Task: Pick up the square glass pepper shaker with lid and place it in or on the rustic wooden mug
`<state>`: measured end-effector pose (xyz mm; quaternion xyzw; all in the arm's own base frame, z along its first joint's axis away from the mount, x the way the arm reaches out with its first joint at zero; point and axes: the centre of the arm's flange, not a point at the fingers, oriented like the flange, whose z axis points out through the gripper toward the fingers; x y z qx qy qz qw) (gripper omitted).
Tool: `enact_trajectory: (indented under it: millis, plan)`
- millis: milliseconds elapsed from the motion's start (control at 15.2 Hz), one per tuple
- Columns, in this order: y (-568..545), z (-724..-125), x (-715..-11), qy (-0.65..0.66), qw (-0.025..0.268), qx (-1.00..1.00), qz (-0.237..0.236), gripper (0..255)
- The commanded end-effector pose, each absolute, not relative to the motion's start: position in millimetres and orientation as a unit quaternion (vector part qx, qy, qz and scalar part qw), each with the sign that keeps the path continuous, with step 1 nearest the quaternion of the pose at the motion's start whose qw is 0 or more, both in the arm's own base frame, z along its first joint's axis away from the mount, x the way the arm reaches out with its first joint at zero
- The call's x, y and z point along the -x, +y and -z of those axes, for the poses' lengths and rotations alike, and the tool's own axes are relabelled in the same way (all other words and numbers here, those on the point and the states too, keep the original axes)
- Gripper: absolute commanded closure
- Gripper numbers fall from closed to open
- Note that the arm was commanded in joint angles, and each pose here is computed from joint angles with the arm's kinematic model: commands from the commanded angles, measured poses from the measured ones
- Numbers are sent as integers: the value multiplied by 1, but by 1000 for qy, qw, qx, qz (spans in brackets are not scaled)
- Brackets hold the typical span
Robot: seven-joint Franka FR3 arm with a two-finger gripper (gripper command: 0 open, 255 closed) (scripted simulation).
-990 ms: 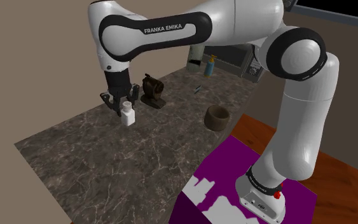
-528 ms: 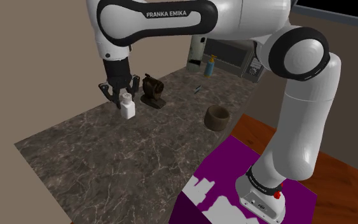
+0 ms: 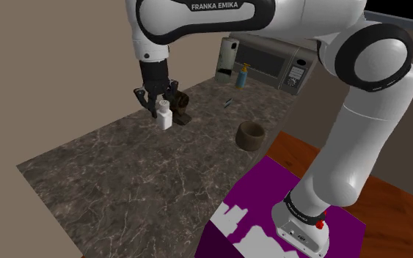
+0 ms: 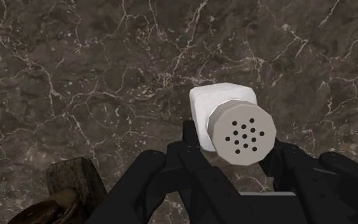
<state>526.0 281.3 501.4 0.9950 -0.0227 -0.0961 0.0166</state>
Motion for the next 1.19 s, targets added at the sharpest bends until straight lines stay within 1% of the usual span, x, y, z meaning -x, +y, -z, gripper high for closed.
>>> enact_trajectory:
  millis: [0,1122]
  plan:
    - [260,-502,-514,-22,16,-995,96,255]
    - [53,-505,-427,-22,16,-995,96,255]
